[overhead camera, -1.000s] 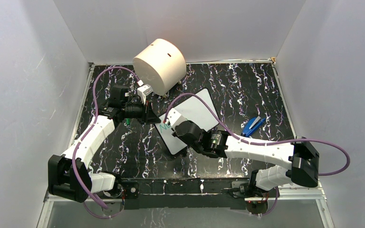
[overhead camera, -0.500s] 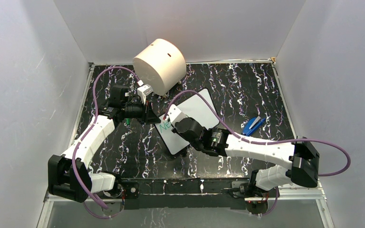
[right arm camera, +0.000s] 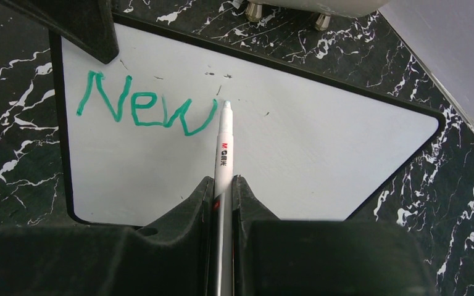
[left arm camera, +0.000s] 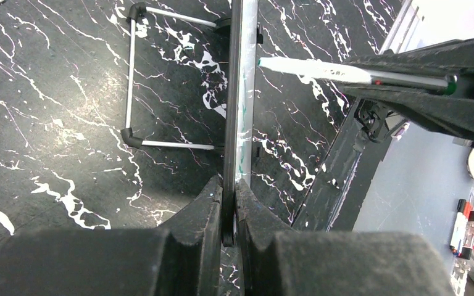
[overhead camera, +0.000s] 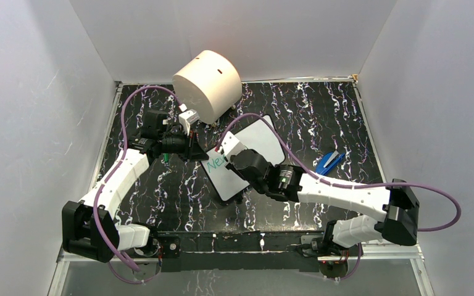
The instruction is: Write a sentence on the whiteboard
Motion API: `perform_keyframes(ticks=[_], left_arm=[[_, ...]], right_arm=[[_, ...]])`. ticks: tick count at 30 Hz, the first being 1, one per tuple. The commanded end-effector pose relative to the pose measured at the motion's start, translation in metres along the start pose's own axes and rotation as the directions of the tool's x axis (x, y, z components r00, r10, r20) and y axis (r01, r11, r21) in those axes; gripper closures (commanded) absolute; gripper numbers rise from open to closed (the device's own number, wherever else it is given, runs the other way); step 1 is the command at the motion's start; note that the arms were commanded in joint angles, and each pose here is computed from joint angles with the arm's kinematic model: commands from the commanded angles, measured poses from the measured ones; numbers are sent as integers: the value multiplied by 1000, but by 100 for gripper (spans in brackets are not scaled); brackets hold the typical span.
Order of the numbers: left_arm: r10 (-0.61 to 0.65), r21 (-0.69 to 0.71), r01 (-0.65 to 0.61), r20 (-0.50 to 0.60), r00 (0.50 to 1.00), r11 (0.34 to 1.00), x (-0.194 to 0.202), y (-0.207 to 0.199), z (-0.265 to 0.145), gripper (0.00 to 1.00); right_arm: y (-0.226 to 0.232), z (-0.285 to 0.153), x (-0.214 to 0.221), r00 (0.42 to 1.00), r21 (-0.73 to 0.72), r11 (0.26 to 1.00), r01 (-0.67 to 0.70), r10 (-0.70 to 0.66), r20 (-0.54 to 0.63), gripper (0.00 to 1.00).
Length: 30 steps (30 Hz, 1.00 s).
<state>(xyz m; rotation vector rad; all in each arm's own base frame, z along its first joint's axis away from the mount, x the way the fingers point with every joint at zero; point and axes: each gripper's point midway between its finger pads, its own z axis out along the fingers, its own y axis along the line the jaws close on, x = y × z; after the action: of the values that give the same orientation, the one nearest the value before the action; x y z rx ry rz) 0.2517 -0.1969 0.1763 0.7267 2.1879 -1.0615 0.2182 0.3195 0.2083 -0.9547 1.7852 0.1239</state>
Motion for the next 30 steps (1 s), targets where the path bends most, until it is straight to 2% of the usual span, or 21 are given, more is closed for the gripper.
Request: perform_keyframes(ticks=[1,18,30], left_arm=[[4,-78,-9,-70,998,997,13,15,0,100],[9,-110,-19,-89,996,994,6,20,-3,100],[12,-104,-22,-96,995,994,12,20,-2,100]], right_arm=[[-20,-14,-18,997,32,998,-62,60,53,100],[-34,-19,-2,994,36,994,-101,99,47,100],[-3,-24,10,989,-63,987,-145,145,-2,100]])
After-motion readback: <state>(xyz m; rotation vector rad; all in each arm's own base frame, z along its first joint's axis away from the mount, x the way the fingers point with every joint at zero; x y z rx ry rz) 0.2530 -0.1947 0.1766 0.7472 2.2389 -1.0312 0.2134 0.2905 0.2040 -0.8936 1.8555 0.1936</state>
